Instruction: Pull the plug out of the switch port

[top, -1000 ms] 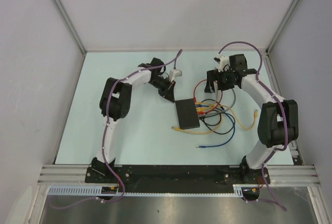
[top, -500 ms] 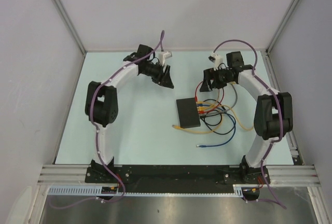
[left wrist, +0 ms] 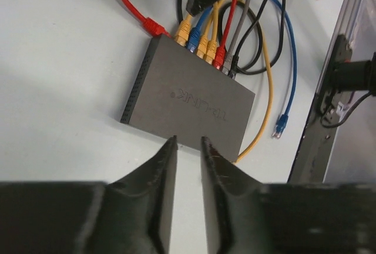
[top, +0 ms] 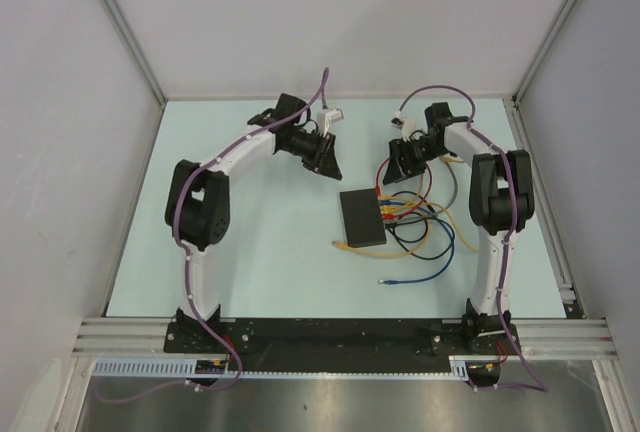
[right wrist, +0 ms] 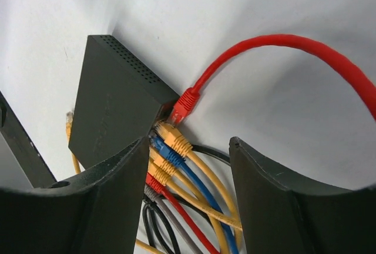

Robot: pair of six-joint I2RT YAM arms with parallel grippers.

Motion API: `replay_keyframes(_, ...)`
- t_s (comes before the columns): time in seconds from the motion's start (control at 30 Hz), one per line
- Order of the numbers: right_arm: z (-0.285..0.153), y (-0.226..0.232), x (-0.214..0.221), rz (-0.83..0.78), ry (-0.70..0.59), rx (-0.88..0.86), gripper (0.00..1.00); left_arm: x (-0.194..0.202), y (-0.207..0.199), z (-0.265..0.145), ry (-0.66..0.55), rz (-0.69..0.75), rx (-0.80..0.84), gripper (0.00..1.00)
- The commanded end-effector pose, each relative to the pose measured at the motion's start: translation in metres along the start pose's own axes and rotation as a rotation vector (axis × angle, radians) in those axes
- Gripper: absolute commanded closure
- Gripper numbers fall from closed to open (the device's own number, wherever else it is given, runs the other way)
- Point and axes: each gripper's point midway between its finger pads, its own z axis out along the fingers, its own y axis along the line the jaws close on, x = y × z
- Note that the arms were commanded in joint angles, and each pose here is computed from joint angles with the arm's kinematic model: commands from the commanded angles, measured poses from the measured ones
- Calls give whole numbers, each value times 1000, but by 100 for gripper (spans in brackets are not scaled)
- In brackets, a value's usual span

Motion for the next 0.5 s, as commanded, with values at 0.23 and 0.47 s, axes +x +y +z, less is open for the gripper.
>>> replay_keyframes(0.23, -4, 8, 8, -11, 97, -165, 43, 21, -8, 31, 85, 7, 68, 90)
replay_keyframes(0.47, -1, 15, 26, -4, 143, -222, 43, 35, -13, 48, 133, 16, 77, 90)
